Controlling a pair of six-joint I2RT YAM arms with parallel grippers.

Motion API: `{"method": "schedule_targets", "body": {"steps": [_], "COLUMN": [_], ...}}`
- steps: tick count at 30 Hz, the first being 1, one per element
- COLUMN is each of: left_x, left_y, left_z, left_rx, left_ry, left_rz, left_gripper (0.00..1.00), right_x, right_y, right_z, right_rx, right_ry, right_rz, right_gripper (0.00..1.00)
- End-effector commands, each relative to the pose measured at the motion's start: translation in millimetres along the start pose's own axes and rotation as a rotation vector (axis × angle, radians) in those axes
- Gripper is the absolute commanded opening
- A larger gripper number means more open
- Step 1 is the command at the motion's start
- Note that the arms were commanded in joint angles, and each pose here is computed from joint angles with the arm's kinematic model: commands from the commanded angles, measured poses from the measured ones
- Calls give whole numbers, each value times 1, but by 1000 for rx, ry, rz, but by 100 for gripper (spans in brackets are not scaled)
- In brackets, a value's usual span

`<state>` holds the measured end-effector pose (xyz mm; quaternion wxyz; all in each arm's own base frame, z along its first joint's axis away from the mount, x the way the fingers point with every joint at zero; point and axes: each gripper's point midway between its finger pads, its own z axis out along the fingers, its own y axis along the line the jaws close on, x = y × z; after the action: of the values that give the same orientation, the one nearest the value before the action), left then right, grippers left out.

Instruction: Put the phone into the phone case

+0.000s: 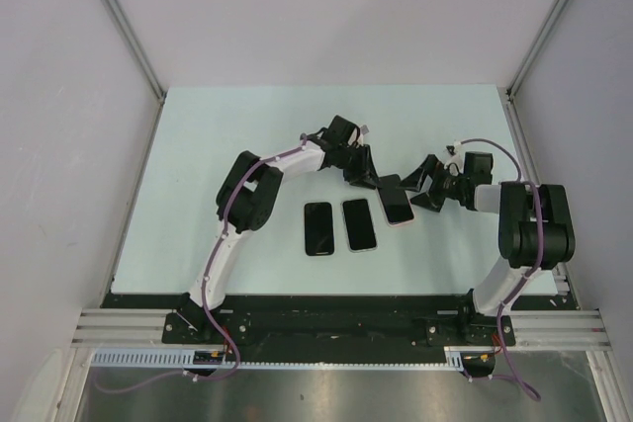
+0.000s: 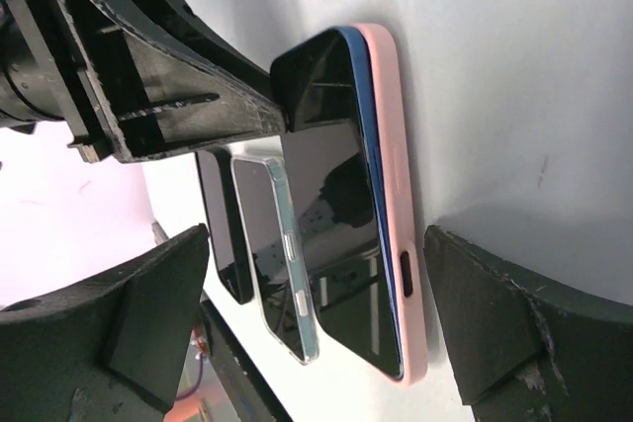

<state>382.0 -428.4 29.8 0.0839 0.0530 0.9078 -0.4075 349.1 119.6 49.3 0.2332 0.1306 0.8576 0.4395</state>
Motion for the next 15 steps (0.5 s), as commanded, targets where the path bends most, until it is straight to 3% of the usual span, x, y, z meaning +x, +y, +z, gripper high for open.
{"method": "schedule_targets", "body": {"steps": [1,7,15], "left_x": [0,12,19], "left_y": [-10,-13,-18], "left_z": [7,9,5], "left_rx": [43,68,107], "left_ry": [15,47,67], "left_rz": [7,6,-5], "left_gripper": [28,23,29], "right_x": [12,5,-3], "right_y": [-13,16,19], "right_z": [12,10,12], "right_rx": [-13,-166,-208], "right_ry": [32,44,32], "right_rz": [96,101,132], "right_gripper": [94,91,80]}}
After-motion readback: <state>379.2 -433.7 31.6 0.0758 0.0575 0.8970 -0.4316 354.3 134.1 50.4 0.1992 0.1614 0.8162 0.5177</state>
